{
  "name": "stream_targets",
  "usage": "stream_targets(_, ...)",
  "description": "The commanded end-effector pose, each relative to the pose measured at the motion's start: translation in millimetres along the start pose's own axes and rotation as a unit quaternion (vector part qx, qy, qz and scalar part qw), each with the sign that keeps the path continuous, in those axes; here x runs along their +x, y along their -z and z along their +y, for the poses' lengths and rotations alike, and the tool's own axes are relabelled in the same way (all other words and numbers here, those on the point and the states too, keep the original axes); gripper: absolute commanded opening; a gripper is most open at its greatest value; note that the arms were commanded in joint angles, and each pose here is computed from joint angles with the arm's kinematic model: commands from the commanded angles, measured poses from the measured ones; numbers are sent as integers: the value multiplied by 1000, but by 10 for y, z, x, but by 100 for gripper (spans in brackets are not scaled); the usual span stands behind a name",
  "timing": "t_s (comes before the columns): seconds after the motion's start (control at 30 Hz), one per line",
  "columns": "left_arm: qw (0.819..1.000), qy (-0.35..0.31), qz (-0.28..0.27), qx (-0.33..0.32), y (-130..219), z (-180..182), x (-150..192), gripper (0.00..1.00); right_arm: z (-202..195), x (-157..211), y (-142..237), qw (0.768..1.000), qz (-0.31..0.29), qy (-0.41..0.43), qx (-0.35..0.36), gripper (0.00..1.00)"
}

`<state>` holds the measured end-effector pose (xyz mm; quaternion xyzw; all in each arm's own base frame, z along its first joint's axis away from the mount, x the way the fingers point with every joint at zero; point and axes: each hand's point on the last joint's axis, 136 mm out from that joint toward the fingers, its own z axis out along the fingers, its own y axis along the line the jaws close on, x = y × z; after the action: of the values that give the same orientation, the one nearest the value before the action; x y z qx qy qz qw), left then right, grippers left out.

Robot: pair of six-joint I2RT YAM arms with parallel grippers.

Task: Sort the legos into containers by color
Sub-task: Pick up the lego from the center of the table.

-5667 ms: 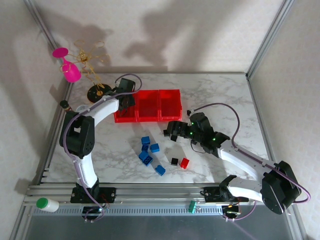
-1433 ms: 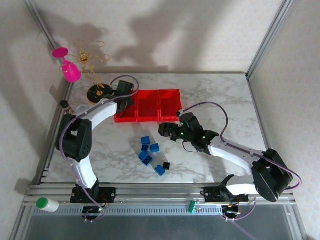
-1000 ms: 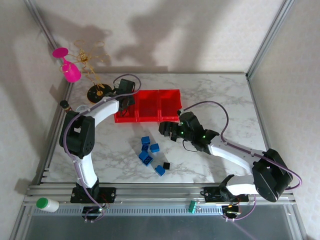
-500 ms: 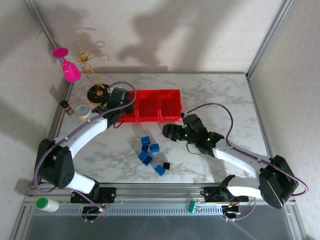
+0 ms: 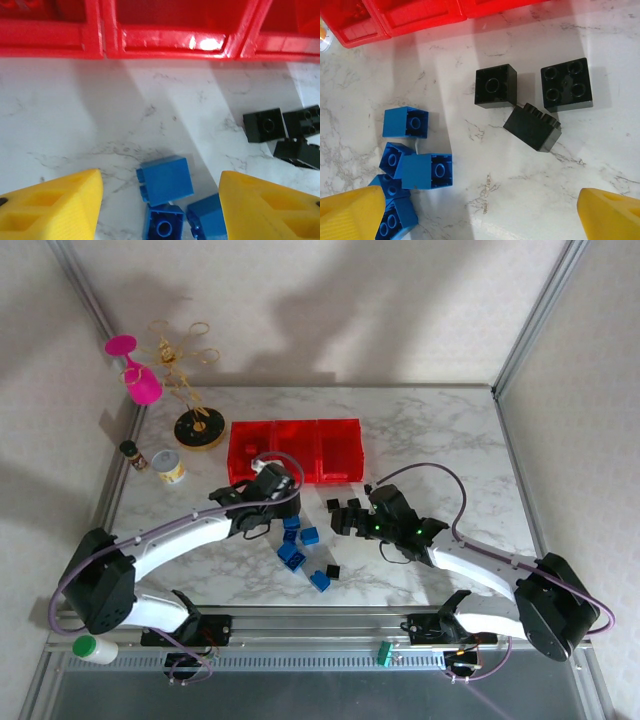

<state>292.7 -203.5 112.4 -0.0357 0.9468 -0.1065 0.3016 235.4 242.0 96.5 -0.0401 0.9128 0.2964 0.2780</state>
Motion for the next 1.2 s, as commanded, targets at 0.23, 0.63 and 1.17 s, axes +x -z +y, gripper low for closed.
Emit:
stream_targets(0.23,998,-8,50,-42,-404,3,356,68,29,-86,11,1000,-19,-2,-6,99)
stream_targets(0.63,997,-1,70,-43,-720,-79,470,68,-30,-68,35,1000,-23,-2,3,99)
stream_targets(1.17,999,2,36,-37,-517,-114,247,48,32,-133,41,1000,-28,0,-2,99)
